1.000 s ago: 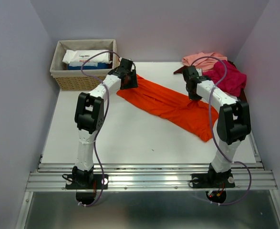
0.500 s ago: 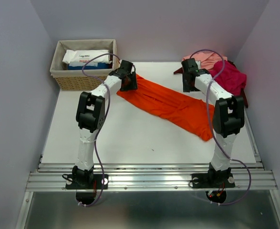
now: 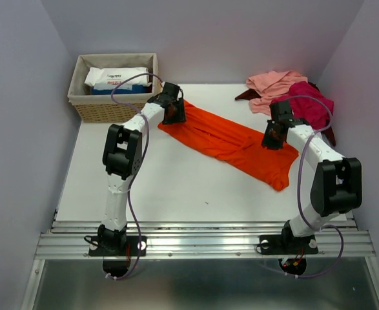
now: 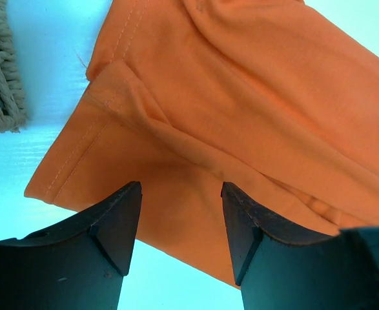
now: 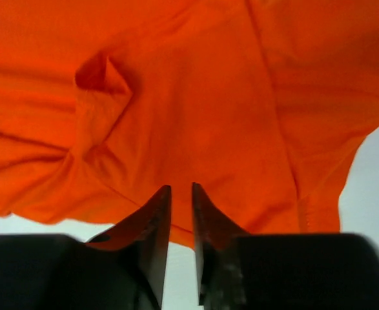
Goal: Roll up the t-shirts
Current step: Fold the T-shirt at the center of the board.
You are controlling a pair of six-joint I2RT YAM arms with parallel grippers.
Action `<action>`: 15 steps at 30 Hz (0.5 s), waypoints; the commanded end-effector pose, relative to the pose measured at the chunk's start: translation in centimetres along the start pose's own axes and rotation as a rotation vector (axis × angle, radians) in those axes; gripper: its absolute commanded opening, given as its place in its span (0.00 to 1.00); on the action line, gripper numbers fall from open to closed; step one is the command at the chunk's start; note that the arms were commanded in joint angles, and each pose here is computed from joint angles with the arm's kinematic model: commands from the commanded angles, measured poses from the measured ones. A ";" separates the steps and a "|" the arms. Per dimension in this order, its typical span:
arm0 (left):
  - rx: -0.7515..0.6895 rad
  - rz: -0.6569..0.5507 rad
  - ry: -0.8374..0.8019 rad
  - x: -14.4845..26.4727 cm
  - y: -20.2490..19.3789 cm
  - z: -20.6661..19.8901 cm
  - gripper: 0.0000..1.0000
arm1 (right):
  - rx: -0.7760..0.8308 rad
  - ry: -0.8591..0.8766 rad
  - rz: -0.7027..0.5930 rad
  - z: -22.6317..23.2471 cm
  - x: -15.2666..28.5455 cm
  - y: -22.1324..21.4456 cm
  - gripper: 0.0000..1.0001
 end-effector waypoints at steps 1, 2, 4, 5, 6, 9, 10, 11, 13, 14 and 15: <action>-0.004 -0.075 -0.019 2.9 1.7 -0.2 0.63 | -0.083 0.145 0.027 1.2 -0.5 -1.0 0.15; -0.001 -0.078 -0.020 3.1 1.8 -0.2 0.63 | -0.085 0.139 0.036 1.3 -0.9 -1.1 0.13; 0.001 -0.079 -0.020 3.2 1.9 -0.3 0.63 | -0.084 0.145 0.046 1.5 -1.7 -1.1 0.05; 0.001 -0.084 -0.020 3.5 2.0 -0.3 0.63 | -0.084 0.146 0.051 1.8 -2.5 -1.1 0.05; 0.001 -0.088 -0.019 3.6 2.0 -0.3 0.63 | -0.084 0.145 0.052 1.9 -2.8 -1.0 0.05; 0.001 -0.089 -0.011 3.8 2.1 -0.2 0.63 | -0.070 0.155 0.074 2.8 -4.0 -0.9 0.03; 0.002 -0.089 -0.010 3.9 2.1 -0.2 0.63 | -0.060 0.162 0.079 3.3 -4.1 -1.1 0.03; 0.002 -0.090 -0.008 4.0 2.2 -0.2 0.63 | -0.061 0.168 0.077 3.5 -4.3 -0.9 0.03; 0.001 -0.093 -0.007 4.2 2.2 -0.2 0.63 | -0.037 0.174 0.086 4.4 -4.8 -1.1 0.03; 0.003 -0.091 -0.004 4.2 2.2 -0.1 0.63 | -0.037 0.170 0.088 4.5 -5.0 -1.1 0.03; 0.004 -0.095 -0.003 4.3 2.3 -0.2 0.63 | -0.027 0.169 0.096 4.9 -5.5 -1.3 0.03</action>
Point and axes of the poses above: each gripper's point midway between its finger pads, its own x axis back along the fingers, its own z axis along the line the jaws close on, y = z × x, the point moved 10 cm from there along x, back along the fingers, and after that the axes turned 13 degrees about -x, right-handed, at the moved point
